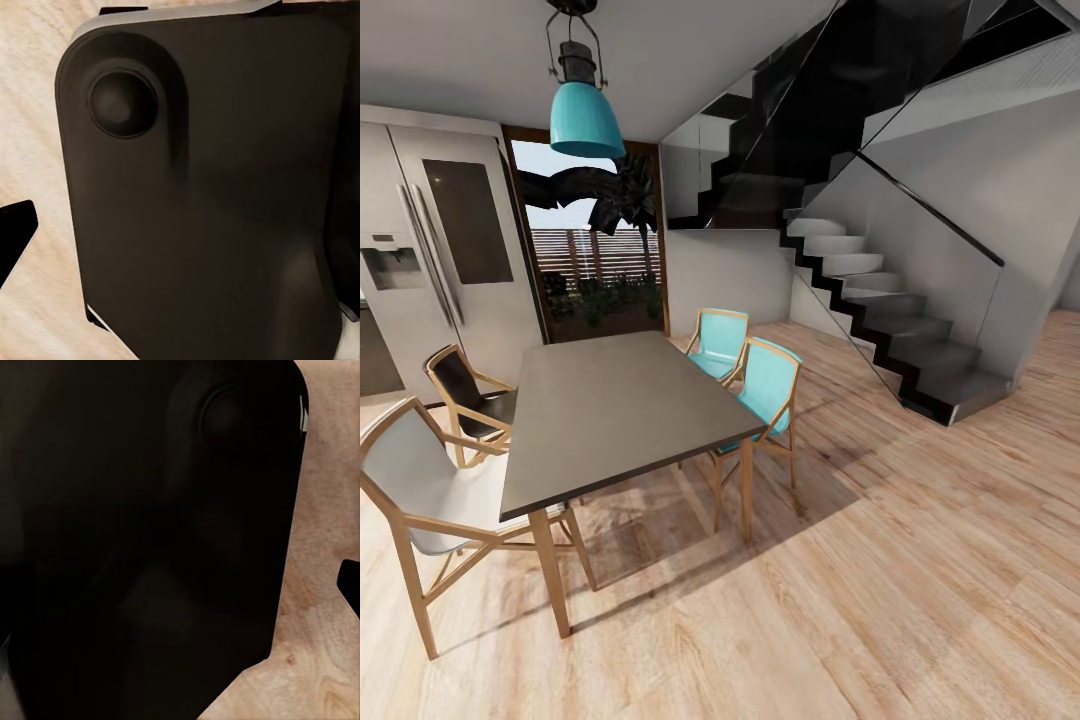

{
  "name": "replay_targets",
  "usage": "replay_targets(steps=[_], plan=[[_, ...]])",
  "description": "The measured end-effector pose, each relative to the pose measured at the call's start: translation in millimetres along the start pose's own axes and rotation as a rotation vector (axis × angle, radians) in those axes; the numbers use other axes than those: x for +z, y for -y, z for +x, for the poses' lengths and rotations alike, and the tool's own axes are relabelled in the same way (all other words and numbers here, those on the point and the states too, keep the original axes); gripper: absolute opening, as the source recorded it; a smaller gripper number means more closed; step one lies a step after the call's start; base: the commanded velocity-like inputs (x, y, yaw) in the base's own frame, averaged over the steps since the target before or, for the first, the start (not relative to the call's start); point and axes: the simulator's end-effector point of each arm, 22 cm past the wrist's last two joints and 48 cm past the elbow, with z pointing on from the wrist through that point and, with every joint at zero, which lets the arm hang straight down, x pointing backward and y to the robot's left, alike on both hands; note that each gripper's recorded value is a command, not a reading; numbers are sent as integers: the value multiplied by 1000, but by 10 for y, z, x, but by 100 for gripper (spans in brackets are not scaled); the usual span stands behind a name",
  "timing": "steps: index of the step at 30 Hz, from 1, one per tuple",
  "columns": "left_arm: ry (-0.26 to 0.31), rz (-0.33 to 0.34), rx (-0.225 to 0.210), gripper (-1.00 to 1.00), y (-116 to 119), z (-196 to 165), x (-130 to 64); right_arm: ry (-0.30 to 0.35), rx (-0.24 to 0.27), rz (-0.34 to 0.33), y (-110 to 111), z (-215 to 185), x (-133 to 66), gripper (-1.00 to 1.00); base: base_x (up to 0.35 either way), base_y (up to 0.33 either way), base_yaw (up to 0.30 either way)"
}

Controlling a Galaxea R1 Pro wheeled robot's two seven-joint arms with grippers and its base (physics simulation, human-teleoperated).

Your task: Put the three can of soda from the living room inside the tash can in the kitchen.

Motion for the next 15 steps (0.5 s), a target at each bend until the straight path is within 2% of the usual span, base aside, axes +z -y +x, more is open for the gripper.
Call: replay_targets(steps=[15], plan=[[0, 0, 0, 100, 0, 0, 0, 0, 0, 0, 0, 0, 0, 100, 0, 0, 0]])
